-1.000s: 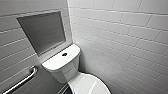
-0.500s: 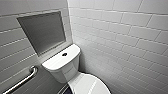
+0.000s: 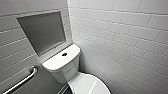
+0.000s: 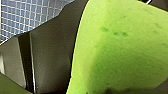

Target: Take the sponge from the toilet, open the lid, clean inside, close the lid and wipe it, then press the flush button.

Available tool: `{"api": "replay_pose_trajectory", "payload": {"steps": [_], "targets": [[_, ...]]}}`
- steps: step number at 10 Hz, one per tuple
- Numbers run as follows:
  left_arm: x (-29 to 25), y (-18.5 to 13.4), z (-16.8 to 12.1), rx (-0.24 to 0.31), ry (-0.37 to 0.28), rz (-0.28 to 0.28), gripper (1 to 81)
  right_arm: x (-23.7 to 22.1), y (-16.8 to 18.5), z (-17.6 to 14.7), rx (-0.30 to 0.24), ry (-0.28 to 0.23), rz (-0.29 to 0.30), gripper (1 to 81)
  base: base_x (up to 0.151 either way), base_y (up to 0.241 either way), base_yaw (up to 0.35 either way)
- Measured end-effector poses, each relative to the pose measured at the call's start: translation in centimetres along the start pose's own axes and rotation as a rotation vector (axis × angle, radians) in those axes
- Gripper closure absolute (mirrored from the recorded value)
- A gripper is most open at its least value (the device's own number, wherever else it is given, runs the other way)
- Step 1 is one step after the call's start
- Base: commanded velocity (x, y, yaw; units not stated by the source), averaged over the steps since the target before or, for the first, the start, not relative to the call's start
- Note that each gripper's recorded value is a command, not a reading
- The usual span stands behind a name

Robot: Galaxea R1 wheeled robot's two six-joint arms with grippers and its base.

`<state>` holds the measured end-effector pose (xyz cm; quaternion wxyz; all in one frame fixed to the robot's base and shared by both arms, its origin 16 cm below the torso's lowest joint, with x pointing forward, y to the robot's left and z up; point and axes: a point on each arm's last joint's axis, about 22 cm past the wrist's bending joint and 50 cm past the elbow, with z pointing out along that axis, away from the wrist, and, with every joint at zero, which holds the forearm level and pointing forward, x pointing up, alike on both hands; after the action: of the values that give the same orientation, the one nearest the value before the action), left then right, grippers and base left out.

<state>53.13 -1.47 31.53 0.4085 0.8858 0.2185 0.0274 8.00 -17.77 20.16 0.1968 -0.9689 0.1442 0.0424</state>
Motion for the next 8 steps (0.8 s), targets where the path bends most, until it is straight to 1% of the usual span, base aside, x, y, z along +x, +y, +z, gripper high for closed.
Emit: {"api": "replay_pose_trajectory", "payload": {"steps": [1,2,4,6,8], "targets": [[-0.3,0.4,0.8,0.005,-0.004,0.003,1.0,0.0,0.1,0.0,-0.002,-0.001,0.000,81.1,0.000,0.000,0.000],[-0.7,0.2,1.4,0.023,-0.012,0.003,1.0,0.0,0.2,0.0,-0.005,0.000,-0.001,81.1,0.000,0.000,0.000],[-0.6,-0.1,2.0,0.048,-0.019,0.006,1.0,0.2,0.1,0.1,-0.008,-0.003,-0.002,81.1,0.000,0.000,0.000],[-0.6,1.4,2.5,0.036,-0.036,0.016,1.0,0.2,-0.1,0.2,-0.006,-0.004,-0.003,81.1,0.000,0.000,0.000],[-0.8,1.8,2.6,0.033,-0.045,0.017,1.0,0.3,-0.1,0.2,-0.007,-0.006,-0.004,81.1,0.000,0.000,0.000]]}}
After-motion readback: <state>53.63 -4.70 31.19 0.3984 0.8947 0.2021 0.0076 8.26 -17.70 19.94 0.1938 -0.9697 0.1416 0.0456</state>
